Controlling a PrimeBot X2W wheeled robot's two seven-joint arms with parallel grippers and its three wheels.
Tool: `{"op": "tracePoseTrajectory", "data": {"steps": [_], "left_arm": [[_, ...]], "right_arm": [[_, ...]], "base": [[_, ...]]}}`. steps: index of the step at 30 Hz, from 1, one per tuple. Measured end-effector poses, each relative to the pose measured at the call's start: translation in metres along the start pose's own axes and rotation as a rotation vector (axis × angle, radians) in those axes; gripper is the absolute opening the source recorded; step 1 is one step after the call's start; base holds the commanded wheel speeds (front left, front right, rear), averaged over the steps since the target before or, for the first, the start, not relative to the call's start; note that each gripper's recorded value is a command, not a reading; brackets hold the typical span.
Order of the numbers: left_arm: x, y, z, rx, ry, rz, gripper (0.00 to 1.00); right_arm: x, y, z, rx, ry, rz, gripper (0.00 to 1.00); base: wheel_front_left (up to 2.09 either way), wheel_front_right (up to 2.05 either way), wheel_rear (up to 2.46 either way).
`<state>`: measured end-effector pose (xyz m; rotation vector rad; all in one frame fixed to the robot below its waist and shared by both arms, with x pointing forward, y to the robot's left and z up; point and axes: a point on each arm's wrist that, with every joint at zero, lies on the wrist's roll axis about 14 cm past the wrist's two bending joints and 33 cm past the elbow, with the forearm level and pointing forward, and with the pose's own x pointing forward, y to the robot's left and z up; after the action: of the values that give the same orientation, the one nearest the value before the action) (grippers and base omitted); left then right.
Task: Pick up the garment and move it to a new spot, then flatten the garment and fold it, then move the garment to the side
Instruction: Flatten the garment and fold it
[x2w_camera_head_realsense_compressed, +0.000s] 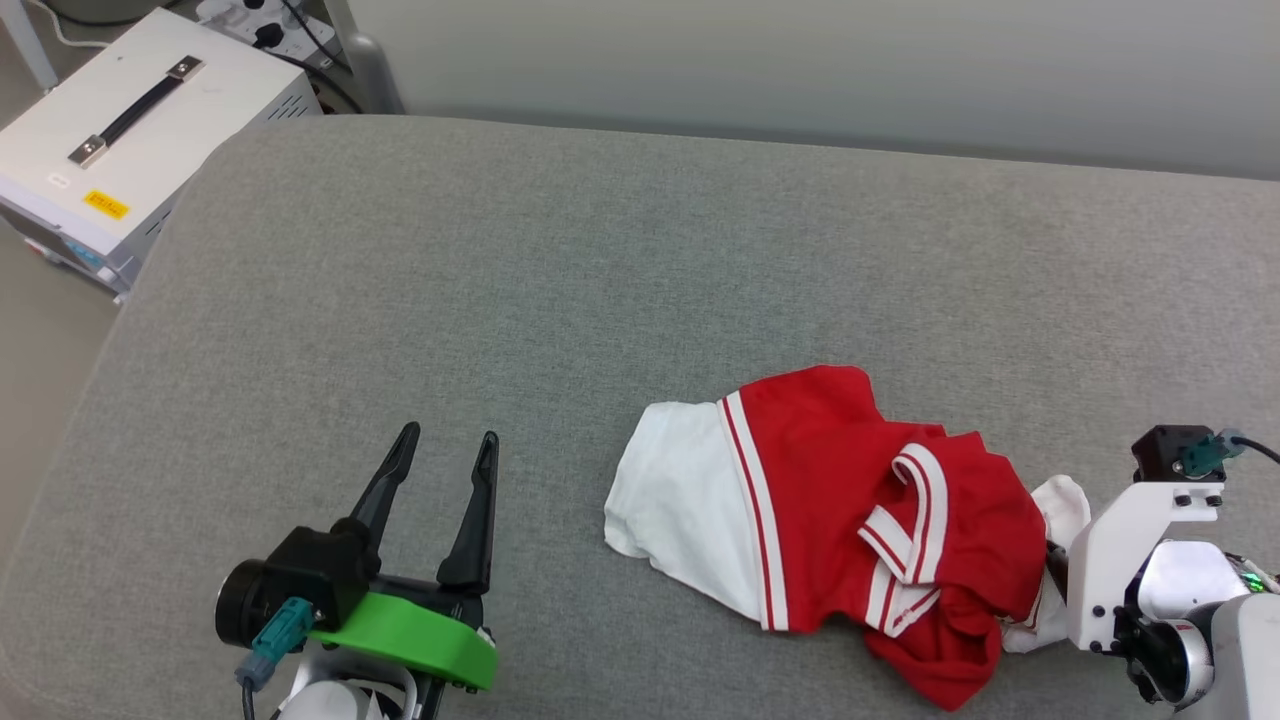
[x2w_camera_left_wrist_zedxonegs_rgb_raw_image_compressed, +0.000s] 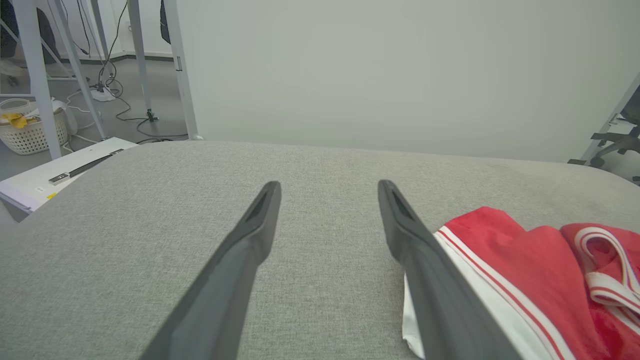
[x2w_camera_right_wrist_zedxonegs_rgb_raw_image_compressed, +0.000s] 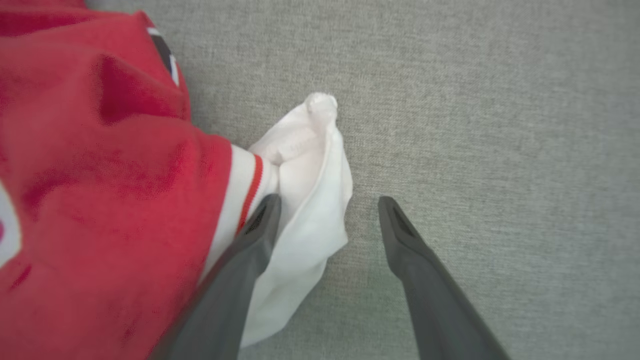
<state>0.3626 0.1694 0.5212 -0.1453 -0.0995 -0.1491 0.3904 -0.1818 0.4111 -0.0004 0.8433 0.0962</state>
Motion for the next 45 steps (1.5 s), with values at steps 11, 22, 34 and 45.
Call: {"op": "tracePoseTrajectory", "data": {"steps": [11,22,34,45], "left_arm": [[-0.003,0.01,-0.004,0.005,0.015,0.032,1.0],[-0.001,-0.002,0.01,-0.001,-0.031,0.001,1.0],[0.011,-0.025,0.002,-0.018,-0.013,-0.076,1.0],[0.016,-0.042,-0.004,-0.025,0.002,-0.131,1.0]], "right_arm": [[0.022,0.012,-0.004,-0.055,0.027,0.02,0.0],[-0.025,-0.041,0.08,-0.089,-0.339,-0.123,0.0],[-0.047,-0.127,0.018,0.087,-0.32,-0.343,1.0],[-0.058,-0.11,0.028,0.083,-0.461,-0.317,1.0]], "base": [[0.0,0.0,0.0],[0.0,0.0,0.0],[0.0,0.0,0.0],[0.0,0.0,0.0]]}}
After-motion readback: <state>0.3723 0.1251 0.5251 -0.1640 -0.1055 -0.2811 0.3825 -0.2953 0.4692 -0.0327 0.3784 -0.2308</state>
